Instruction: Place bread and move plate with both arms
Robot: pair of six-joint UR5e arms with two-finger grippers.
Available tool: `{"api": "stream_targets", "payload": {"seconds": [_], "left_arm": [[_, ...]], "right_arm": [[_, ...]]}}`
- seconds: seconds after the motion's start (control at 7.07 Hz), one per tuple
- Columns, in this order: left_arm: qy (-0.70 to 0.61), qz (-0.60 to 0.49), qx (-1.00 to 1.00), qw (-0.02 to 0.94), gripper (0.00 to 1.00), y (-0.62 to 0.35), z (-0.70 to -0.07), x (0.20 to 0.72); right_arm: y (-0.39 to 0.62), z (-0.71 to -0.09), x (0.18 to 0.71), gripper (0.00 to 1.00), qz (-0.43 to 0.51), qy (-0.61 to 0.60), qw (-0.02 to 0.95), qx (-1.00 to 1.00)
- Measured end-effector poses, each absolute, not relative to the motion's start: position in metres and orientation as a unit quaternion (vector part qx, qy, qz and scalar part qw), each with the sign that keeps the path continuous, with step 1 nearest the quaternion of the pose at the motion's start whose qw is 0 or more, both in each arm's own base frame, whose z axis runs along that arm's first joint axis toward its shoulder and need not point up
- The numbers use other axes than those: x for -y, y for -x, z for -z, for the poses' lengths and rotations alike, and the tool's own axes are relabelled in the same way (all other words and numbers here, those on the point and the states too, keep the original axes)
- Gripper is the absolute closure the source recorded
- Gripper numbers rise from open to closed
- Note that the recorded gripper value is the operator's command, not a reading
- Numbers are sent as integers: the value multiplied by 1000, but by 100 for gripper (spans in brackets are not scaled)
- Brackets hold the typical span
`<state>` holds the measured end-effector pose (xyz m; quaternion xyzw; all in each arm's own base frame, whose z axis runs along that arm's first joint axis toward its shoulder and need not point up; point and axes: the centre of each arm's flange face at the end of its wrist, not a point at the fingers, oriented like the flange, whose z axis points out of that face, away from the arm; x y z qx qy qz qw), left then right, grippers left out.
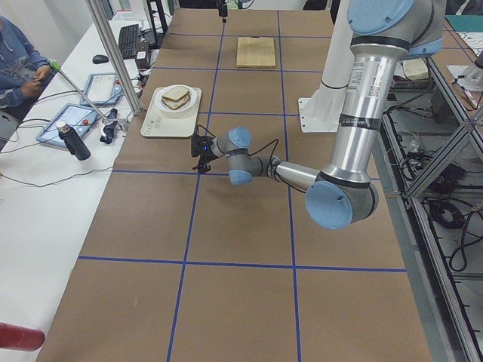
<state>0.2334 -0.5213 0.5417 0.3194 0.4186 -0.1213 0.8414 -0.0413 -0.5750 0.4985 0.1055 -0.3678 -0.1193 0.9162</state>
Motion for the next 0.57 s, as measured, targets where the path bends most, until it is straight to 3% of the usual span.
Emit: {"api": "stream_targets", "payload": {"seconds": [0.57], "left_arm": [[-220, -1, -355, 909, 2, -23, -586, 548]], "right_arm": [[-18, -495, 586, 0, 69, -127, 937, 317]]}}
